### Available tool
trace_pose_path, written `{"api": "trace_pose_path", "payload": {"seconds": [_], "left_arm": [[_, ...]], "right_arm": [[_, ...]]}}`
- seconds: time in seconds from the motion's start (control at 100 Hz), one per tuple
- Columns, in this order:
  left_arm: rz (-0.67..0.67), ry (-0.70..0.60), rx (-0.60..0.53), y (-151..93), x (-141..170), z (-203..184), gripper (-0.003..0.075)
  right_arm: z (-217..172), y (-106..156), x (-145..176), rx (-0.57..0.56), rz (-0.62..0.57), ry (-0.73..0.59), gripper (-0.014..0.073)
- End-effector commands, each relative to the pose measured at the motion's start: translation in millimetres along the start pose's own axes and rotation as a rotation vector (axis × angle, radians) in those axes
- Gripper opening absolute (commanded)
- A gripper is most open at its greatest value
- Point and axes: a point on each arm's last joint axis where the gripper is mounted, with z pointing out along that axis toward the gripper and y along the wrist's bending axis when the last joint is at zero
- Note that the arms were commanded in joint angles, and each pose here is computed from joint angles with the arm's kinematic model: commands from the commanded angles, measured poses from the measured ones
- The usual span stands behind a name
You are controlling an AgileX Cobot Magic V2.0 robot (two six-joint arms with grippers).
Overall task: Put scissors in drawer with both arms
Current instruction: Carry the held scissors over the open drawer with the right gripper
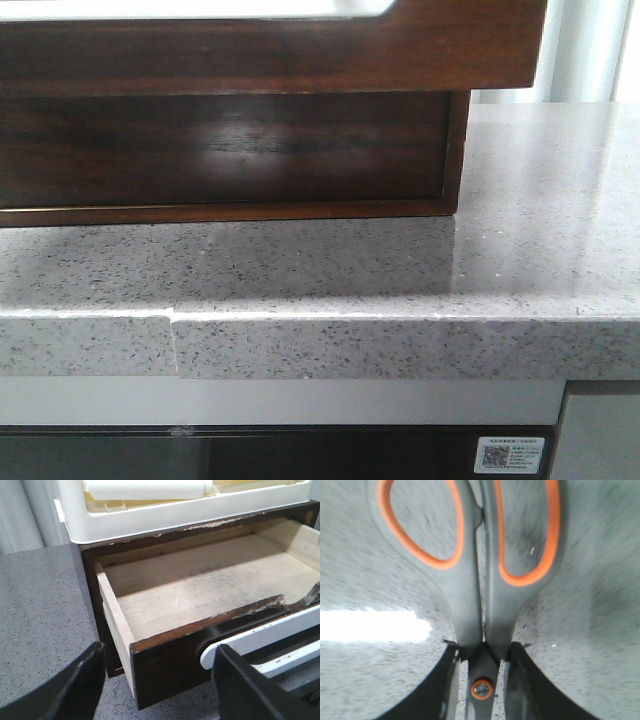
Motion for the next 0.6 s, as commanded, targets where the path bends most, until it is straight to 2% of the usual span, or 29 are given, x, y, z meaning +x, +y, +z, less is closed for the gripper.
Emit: {"api": "trace_pose_path", "payload": {"seconds": [0.0,0.13,0.29,0.39,0.59], "left_arm": [[-0.021,-0.086,-0.009,1.6,-14.9,-1.0,0.0440],[-0.021,-0.086,-0.009,1.6,-14.9,-1.0,0.0440],[-0.021,-0.086,-0.009,1.6,-14.9,-1.0,0.0440],[-0.021,-0.086,-0.009,1.6,-14.9,-1.0,0.0440],[-0.021,-0.086,-0.009,1.6,-14.9,-1.0,0.0440]], "right_arm": [[-61.7,12.7,-3.6,0.030,-0.057,-0.197,0.0020],[-123.4,36.4,-3.0,0.033,-0.142,-0.372,0.0020],[-186.1,74.5,4.7,-0.052,-0.268,-0.582,0.0020],[-213.3,103.8,10.9,-0.159,-0.416,-0.689,0.0020],[-237.2,160.1,22.1,-0.339,-0.750,-0.840,0.0021]]}}
